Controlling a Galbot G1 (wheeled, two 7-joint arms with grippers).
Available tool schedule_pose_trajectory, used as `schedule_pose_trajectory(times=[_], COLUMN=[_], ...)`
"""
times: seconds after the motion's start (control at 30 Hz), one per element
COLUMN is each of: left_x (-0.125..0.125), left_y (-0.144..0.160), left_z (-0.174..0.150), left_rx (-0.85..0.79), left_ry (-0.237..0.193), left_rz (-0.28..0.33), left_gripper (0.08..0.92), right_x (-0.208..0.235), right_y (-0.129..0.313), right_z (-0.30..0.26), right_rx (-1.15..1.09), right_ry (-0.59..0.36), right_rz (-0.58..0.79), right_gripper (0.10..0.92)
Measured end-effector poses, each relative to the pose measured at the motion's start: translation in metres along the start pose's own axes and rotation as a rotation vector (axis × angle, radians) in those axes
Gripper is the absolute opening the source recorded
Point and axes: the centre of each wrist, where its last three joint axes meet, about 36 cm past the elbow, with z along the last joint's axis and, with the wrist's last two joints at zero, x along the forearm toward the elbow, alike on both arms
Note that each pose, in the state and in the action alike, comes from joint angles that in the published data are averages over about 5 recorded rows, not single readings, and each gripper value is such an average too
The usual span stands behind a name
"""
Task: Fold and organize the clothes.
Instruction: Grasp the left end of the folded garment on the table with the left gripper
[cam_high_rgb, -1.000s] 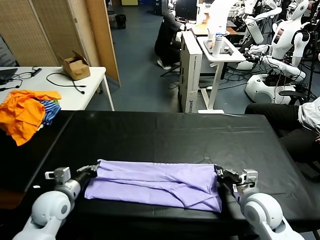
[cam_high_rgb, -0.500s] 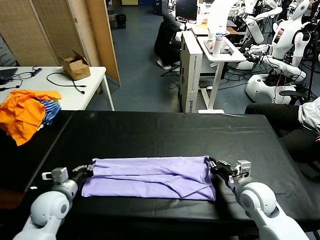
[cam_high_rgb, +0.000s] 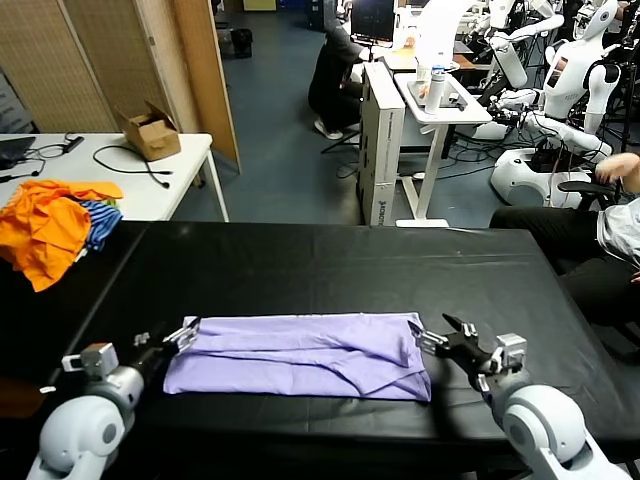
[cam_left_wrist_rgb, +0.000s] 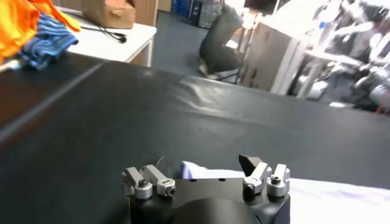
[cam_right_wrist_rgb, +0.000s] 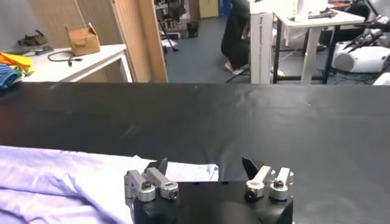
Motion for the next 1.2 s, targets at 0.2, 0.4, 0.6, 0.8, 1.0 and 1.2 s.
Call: schedule_pose_trajectory(times=[0.2,0.4,0.6,0.8,1.0,1.2], left_x=[0.004,0.002,-0.001,-0.001,-0.001,0.005], left_y=[0.005,0.001,-0.003,-0.002,-0.005,-0.001], left_z=[0.014,0.023,0.032,0.035,0.035,0.026], left_rx=[0.040,0.045,0.044,0.062,0.043,-0.108], left_ry=[0.012,0.024,0.030,0.038,0.041,0.010], left_rz=[-0.025,-0.033,-0.038,-0.035,-0.039,-0.099], left_gripper=[0.907,0.892,0.674,0.399,0.194,0.180], right_x=[0.001,0.003,0.003,0.002,0.001,0.003], right_y=[0.003,0.006,0.007,0.007,0.008,0.009], right_z=[0.000,0.002,0.001,0.000,0.001,0.004], right_rx=[-0.001,-0.005,-0.004,0.002,0.005,0.004], right_ry=[-0.001,-0.001,-0.006,-0.007,-0.009,-0.012], right_rz=[-0.005,-0.007,-0.008,-0.009,-0.008,0.000], right_gripper=[0.907,0.907,0.907,0.907,0.907,0.907])
